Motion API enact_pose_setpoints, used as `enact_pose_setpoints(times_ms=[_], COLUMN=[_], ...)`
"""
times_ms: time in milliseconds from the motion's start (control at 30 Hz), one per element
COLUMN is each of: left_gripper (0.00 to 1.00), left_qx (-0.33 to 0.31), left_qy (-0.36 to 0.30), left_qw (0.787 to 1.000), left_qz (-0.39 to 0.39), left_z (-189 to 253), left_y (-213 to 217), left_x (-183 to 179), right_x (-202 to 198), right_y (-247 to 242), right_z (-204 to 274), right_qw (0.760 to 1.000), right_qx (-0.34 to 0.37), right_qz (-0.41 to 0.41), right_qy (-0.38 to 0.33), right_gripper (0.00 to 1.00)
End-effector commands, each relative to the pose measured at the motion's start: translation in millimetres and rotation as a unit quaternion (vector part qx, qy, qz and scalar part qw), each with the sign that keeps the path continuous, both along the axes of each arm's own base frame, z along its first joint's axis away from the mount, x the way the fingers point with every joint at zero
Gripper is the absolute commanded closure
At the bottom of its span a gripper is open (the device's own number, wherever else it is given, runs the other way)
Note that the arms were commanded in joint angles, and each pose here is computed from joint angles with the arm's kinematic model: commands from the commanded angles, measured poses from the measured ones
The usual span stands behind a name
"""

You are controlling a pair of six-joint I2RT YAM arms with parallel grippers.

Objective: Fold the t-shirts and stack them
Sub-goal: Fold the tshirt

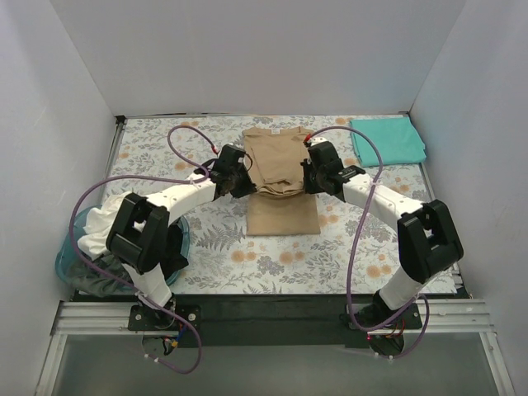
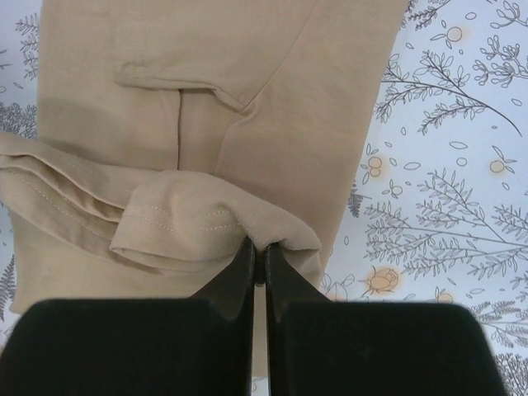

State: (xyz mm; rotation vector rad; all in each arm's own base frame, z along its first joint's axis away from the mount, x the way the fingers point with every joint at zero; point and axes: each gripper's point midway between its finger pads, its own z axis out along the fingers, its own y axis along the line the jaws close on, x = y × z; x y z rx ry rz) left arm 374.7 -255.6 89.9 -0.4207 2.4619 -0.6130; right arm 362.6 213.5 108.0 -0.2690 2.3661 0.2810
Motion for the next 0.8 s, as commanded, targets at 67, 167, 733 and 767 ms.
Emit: enact_pose_setpoints(times_ms=[67, 167, 733, 767], left_gripper=[0.95, 0.77, 0.09, 0.09], left_qx=[-0.001, 0.001, -0.063, -0.065], left_qy=[-0.015, -0.020, 0.037, 0.040], left_qw=[1.000, 1.000, 0.997, 0.997], left_qz=[0.005, 0.012, -0.021, -0.020], left_z=[5, 7, -4, -7], left_y=[3, 6, 16, 17], left_x=[24, 34, -57, -61], right_x=[34, 43, -60, -66], right_y=[10, 13, -22, -24], right_z=[10, 8, -16, -15], right_qw=[0.999, 0.997, 0.992, 0.991], right_qx=[0.042, 0.061, 0.115, 0.124], right_qz=[0.022, 0.044, 0.040, 0.038], right_qy=[-0.010, 0.000, 0.034, 0.032], right_gripper=[0.91, 0.56, 0.23, 0.23])
